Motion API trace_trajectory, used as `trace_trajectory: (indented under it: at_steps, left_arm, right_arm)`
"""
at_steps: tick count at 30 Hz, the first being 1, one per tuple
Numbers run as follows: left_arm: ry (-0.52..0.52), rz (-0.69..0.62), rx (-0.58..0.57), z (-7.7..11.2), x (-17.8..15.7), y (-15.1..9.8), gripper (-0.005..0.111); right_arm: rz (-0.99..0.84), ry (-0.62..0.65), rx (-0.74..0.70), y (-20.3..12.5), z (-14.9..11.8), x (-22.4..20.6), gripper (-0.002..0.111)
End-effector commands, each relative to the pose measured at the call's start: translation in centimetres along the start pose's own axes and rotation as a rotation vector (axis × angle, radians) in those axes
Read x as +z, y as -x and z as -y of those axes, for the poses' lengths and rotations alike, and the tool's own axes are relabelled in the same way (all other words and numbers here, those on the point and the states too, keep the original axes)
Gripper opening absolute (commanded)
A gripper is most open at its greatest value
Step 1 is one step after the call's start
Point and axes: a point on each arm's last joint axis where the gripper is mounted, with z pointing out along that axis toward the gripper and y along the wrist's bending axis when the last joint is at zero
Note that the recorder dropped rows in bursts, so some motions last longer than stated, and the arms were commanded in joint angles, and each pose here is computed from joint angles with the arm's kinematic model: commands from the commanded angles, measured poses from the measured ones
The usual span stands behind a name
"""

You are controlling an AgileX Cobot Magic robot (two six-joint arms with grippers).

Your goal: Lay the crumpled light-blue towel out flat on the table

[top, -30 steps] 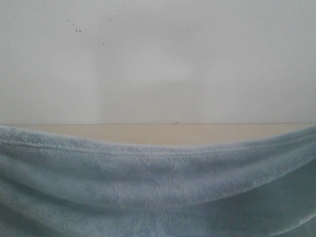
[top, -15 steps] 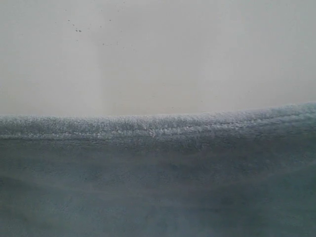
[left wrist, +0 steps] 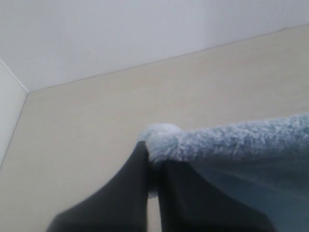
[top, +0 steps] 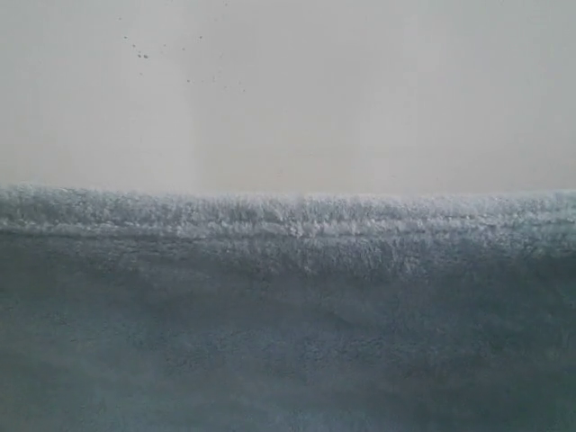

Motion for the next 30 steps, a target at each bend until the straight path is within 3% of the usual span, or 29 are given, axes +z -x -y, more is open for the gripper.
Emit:
trace_trajectory:
  at_steps: [1,5,11,18,23,30]
  left_arm:
    - [-0.017,-0.069,0.027,0.6,2.6,0.8,0.004]
    - [0.005,-0.149,0.085,1.0,5.9,1.4,0.004]
    - [0.135,-0.276,0.138,1.1,12.1,1.7,0.004]
    - [0.127,-0.322,0.177,2.5,17.8,1.2,0.004]
    - [0.124,-0.323,0.201,3.6,21.9,0.5,0.004]
    - [0.145,-0.342,0.206,4.8,27.1,-1.4,0.004]
  right_arm:
    - [-0.030,0.015,-0.082,0.8,-1.5,2.4,0.000]
    - [-0.102,0.021,-0.147,1.1,-3.4,5.7,0.000]
    - [-0.168,0.028,-0.169,0.8,-6.3,11.7,0.000]
    - [-0.258,0.081,-0.095,-1.5,-7.5,18.3,0.000]
    - [-0.337,0.136,-0.122,-3.2,-9.6,22.8,0.000]
    - [-0.377,0.154,-0.136,-3.1,-11.6,28.3,0.000]
